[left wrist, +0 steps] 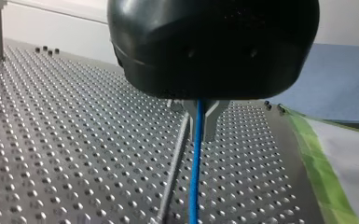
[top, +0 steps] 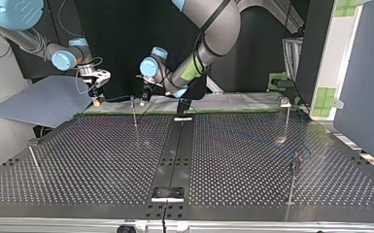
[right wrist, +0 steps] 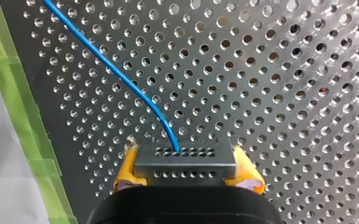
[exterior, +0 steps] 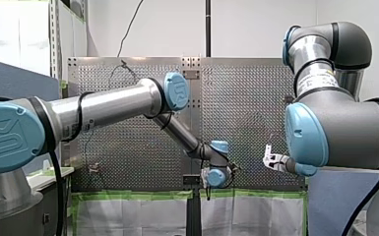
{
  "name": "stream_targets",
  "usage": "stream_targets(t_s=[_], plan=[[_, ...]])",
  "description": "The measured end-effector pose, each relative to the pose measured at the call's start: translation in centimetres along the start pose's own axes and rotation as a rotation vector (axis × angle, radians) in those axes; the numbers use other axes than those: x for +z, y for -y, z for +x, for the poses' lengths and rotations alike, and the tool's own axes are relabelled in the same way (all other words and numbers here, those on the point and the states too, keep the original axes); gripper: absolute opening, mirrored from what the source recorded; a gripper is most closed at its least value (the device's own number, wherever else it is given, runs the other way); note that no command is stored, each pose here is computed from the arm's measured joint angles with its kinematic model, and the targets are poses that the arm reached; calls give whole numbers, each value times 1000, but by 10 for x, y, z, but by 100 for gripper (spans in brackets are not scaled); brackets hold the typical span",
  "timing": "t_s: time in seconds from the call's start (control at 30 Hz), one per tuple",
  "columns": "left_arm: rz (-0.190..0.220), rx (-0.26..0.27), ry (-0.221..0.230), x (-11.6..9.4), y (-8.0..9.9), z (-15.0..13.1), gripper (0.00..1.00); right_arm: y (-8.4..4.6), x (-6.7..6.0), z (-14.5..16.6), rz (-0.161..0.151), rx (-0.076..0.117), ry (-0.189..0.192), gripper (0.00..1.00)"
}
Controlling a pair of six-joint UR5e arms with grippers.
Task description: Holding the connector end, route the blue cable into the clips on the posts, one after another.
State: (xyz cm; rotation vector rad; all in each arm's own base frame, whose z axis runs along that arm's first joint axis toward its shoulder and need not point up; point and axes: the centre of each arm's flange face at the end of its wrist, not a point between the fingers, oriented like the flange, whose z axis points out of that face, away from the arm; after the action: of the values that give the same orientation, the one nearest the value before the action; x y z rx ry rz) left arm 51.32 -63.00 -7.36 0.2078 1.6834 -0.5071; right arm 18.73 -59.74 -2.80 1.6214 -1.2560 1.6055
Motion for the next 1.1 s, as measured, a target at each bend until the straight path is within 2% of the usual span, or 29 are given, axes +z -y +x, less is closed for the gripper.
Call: stream_targets(t_s=[0.17, 0.43, 0.8, 0.97, 1.1], plan=[[-1, -28, -12, 1, -7, 8, 0, 0, 2, 1, 2, -2, -7, 0], [7, -73, -10, 7, -16, 5, 0, -3, 9, 9, 3, -7, -20, 0], [44, -108, 34, 20, -4, -14, 0, -4, 15, 15, 7, -12, -35, 0], [31, -120, 47, 25, -8, -19, 0, -5, 18, 19, 6, -13, -43, 0], [8, -121, 53, 27, -15, -20, 0, -7, 21, 22, -12, -10, -54, 0]])
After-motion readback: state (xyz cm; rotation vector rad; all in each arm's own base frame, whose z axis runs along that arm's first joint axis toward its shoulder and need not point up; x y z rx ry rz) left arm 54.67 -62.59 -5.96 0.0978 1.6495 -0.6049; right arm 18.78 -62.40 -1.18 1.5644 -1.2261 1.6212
